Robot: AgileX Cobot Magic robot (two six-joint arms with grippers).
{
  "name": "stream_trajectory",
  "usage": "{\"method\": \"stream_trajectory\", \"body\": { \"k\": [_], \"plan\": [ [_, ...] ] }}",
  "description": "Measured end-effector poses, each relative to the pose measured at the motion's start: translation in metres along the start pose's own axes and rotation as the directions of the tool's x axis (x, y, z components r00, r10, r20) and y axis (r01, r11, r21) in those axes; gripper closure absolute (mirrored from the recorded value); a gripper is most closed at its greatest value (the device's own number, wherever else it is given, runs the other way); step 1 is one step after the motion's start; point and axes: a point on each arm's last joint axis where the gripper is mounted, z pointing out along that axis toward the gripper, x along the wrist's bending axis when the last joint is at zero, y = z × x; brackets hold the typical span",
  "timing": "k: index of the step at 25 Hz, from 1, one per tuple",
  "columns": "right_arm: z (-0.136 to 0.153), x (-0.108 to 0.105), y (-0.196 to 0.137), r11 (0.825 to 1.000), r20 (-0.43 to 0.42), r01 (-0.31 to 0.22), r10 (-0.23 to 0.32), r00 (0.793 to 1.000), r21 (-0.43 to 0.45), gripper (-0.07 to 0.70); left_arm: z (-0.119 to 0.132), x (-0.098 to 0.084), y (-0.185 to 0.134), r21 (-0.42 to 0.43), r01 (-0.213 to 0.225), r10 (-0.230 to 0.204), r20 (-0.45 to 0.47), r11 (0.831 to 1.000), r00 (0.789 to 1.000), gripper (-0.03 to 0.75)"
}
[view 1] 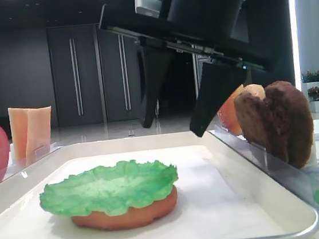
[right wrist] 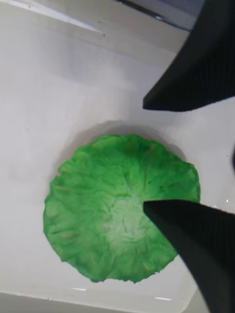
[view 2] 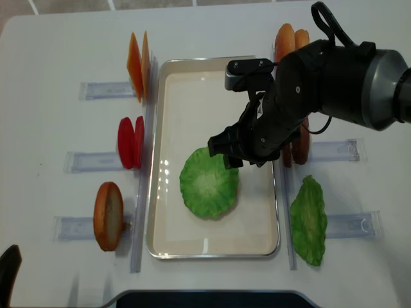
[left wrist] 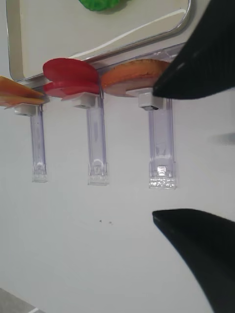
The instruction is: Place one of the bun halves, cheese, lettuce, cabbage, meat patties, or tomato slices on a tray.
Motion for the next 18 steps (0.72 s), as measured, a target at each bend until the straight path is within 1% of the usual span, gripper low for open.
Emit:
{"method": "stream_trajectory", "body": {
  "k": [6, 11, 14, 18],
  "plan": [
    [-0.027, 0.008, 0.011, 0.999, 0.021, 0.009, -0.008, 1.0, -0.031, 0.204, 0.0, 0.0, 0.0, 0.0, 0.0, 0.0, 0.0, 1.0, 1.0, 0.181],
    [-0.046, 0.007, 0.016, 1.0, 0.117, 0.019, -0.018, 0.993, -0.008, 0.202, 0.0, 0.0, 0.0, 0.0, 0.0, 0.0, 0.0, 1.0, 1.0, 0.181],
    [-0.055, 0.004, 0.018, 1.0, 0.143, 0.006, -0.008, 0.99, 0.019, 0.202, 0.0, 0.0, 0.0, 0.0, 0.0, 0.0, 0.0, 1.0, 1.0, 0.181],
    [-0.07, -0.007, 0.027, 0.999, 0.168, -0.036, 0.031, 0.985, 0.031, 0.202, 0.0, 0.0, 0.0, 0.0, 0.0, 0.0, 0.0, 1.0, 1.0, 0.181]
  ]
}}
